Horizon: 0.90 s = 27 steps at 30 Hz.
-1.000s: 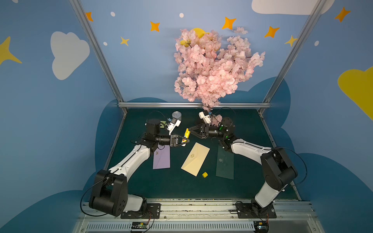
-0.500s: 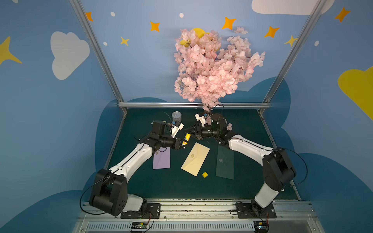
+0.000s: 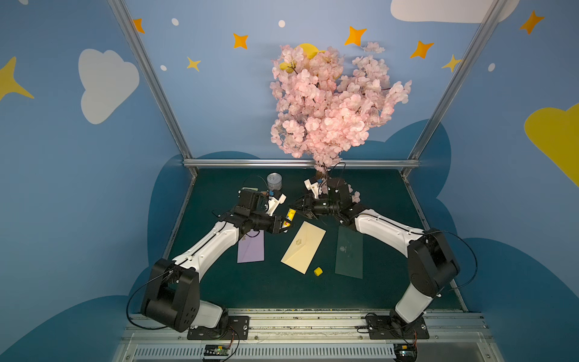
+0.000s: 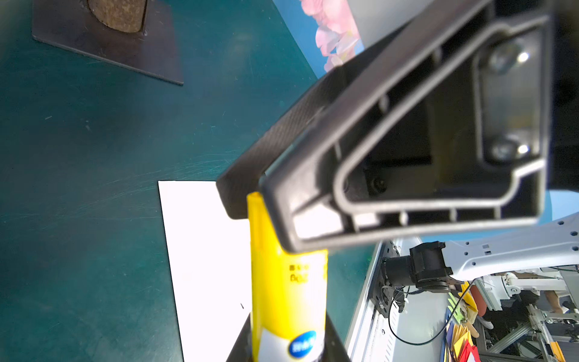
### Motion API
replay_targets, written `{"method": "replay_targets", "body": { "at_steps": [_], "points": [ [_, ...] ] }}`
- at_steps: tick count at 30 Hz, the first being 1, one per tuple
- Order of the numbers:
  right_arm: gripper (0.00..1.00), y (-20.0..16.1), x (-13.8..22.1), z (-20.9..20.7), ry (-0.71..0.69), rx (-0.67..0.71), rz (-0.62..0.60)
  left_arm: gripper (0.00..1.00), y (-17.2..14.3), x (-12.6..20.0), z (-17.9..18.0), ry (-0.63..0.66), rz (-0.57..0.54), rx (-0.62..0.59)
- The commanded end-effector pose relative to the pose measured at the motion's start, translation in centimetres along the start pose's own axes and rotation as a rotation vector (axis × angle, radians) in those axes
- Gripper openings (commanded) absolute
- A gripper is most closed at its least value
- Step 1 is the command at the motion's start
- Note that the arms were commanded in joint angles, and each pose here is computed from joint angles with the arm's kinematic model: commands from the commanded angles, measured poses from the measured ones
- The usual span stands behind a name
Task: Seal the envelope with a glue stick
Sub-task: Screw the glue stick.
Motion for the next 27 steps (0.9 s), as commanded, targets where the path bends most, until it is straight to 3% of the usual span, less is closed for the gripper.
{"method": "replay_targets", "body": {
  "at_steps": [1, 3, 8, 12, 21, 27],
  "points": [
    [0.29, 0.2, 0.3, 0.3, 0.012, 0.024, -0.014, 0.02, 0.1, -0.2, -0.3, -0.017, 0.011, -0.009],
    [0.22, 0.1, 0.2, 0.2, 0.015, 0.024, -0.009, 0.03, 0.0, -0.3, -0.2, -0.018, 0.014, -0.004],
    [0.24, -0.2, 0.1, 0.0, 0.012, 0.027, 0.005, 0.03, 0.2, -0.4, -0.3, -0.024, 0.010, -0.006],
    [0.18, -0.4, 0.3, 0.7, 0.038, 0.083, 0.004, 0.02, 0.5, -0.2, -1.0, -0.081, 0.002, 0.003],
    [0.21, -2.3, 4.0, 8.9, 0.502, 0.410, 0.090, 0.02, 1.2, 3.0, -7.0, -0.536, 0.049, 0.015],
    [0.18, -2.9, 5.5, 10.4, 0.684, 0.454, 0.176, 0.02, 1.2, 5.5, -9.5, -0.717, 0.085, -0.004]
  ]
}}
Point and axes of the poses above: each gripper's point midway between its finger pads, its own x axis back along the fingers, its own z axis along the line the jaws close on, y = z × x, the point moved 3 cm from there along x, back along the fingers
